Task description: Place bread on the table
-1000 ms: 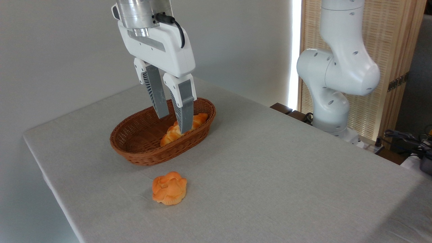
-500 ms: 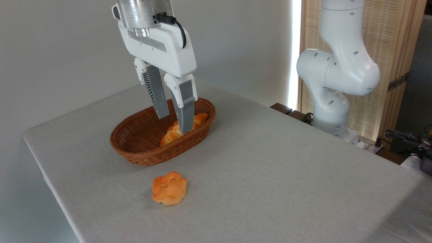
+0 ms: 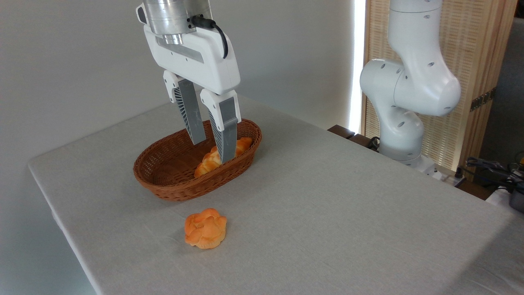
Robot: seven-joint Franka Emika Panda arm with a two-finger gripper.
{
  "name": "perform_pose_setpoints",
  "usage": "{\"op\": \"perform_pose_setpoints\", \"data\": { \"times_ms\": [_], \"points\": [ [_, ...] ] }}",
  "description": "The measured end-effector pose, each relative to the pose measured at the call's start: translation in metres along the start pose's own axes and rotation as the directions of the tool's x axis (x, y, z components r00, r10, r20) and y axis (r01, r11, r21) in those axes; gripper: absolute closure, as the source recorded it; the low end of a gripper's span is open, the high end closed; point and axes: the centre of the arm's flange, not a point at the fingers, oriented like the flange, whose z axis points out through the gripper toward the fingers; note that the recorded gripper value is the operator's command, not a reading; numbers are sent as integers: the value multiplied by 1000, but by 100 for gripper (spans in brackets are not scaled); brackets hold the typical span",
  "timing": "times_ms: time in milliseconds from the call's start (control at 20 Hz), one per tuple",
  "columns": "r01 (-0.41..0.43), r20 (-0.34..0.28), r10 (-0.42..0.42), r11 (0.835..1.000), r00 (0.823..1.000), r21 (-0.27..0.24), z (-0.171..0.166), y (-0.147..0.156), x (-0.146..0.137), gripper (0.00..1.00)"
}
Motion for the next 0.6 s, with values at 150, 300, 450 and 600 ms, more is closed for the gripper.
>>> {"op": "perform_pose_setpoints", "data": {
  "times_ms": [150, 300, 450, 600],
  "points": [
    [3, -12, -3, 1000, 1000, -11, 0, -4, -4, 0],
    [6, -19, -6, 1000, 1000, -18, -1, -7, -6, 0],
    [2, -20, -3, 1000, 1000, -18, -1, -5, -5, 0],
    [-3, -20, 3, 1000, 1000, -18, -1, -3, -3, 0]
  ]
}}
